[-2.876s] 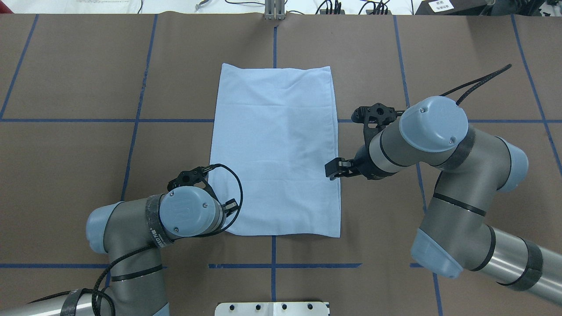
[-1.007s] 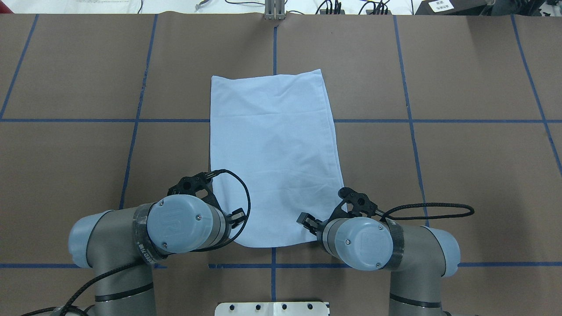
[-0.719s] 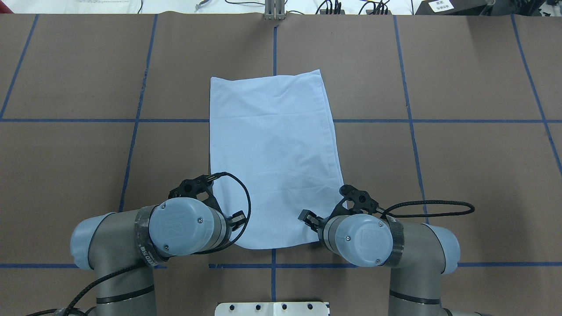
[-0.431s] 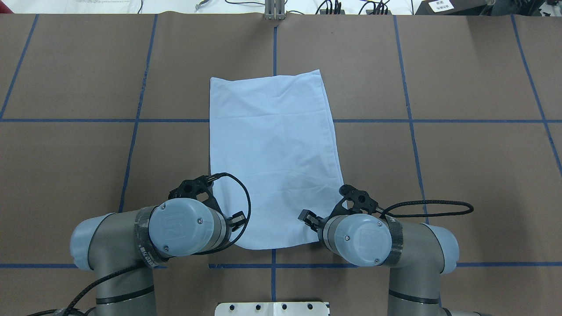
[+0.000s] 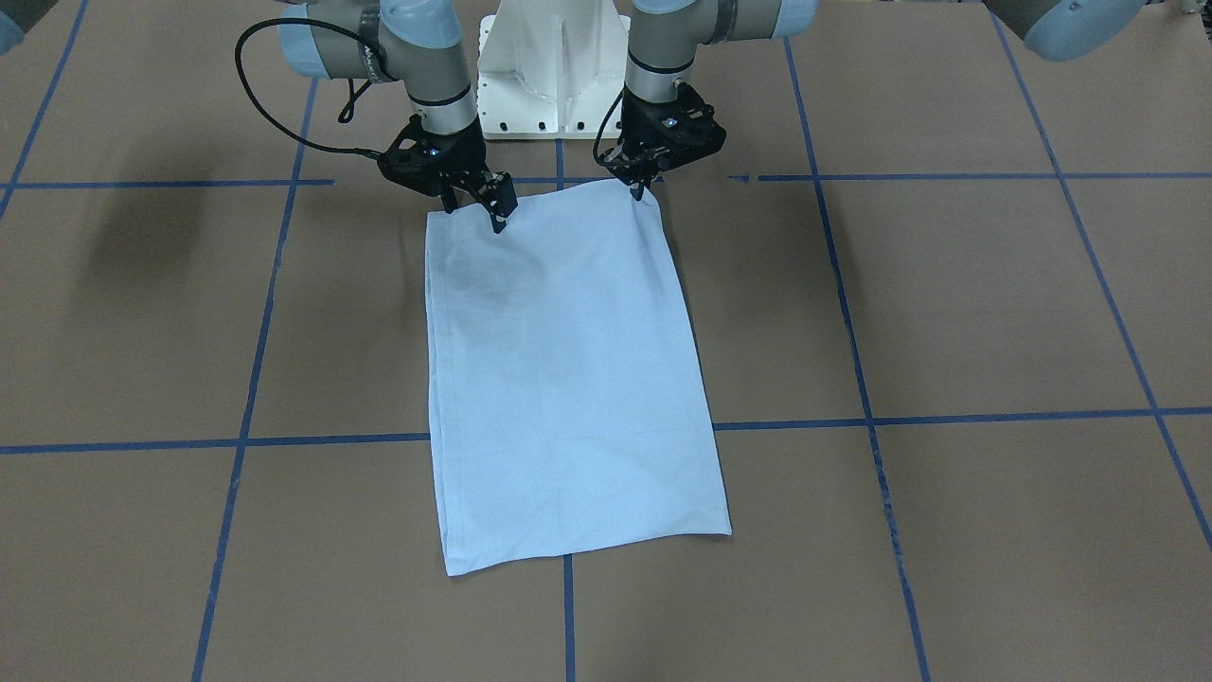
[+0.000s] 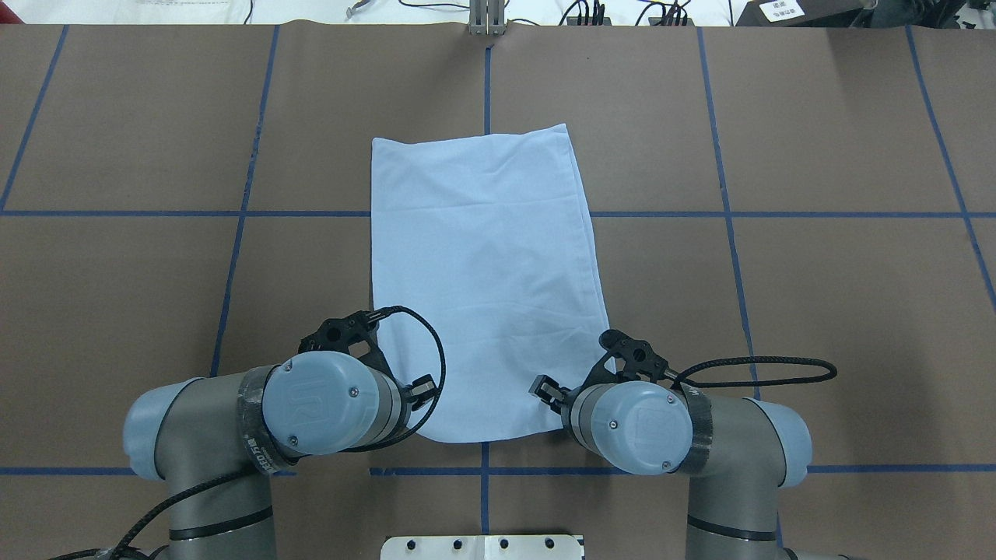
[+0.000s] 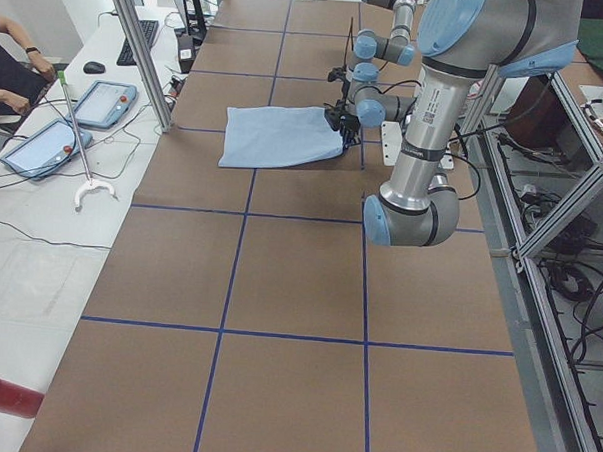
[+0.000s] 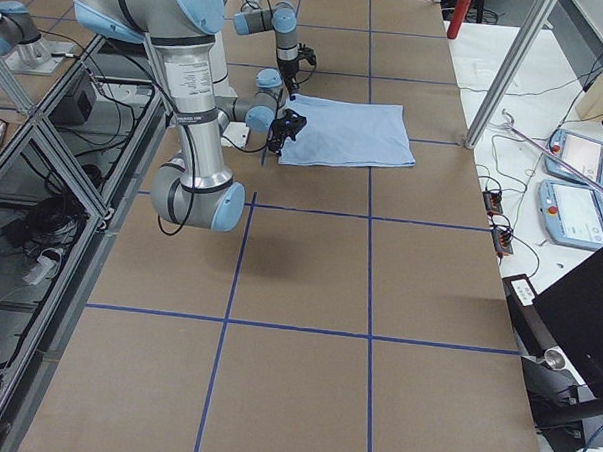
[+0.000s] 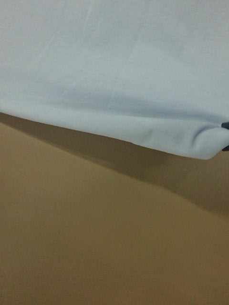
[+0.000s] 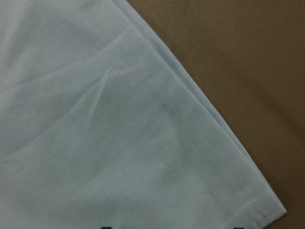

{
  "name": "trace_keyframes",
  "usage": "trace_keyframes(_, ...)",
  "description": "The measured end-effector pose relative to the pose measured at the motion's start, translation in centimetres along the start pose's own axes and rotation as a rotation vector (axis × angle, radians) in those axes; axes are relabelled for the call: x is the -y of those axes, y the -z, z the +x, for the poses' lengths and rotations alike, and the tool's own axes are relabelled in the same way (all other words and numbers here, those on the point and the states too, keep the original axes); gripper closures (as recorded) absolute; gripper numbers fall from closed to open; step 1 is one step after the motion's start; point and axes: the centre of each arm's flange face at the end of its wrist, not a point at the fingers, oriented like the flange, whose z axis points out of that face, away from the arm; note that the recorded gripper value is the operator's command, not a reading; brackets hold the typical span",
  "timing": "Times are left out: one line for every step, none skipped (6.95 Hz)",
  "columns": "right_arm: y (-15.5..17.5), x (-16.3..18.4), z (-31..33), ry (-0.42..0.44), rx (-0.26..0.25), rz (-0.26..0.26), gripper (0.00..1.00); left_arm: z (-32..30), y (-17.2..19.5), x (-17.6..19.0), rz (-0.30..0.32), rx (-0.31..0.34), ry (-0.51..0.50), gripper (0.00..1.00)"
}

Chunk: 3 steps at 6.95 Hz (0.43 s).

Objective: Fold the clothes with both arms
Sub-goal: 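Hold the near edge with both grippers and pull it nearer the robot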

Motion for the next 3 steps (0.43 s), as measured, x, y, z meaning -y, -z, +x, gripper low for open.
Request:
trace_keyframes(0.02, -0.07, 0.01, 0.001, 0.0, -0.001, 0.99, 0.0, 0.03, -0.01, 0.0, 0.0, 0.0, 1.0)
trace_keyframes(0.07, -0.17, -0.03, 0.003, 0.001, -0.003, 1.0, 0.01, 0.06, -0.01, 0.0, -0.001, -0.001, 1.0)
trace_keyframes(0.15, -0.23, -0.09, 0.003, 0.003, -0.005, 1.0, 0.03, 0.08, -0.02, -0.001, -0.002, 0.0, 1.0)
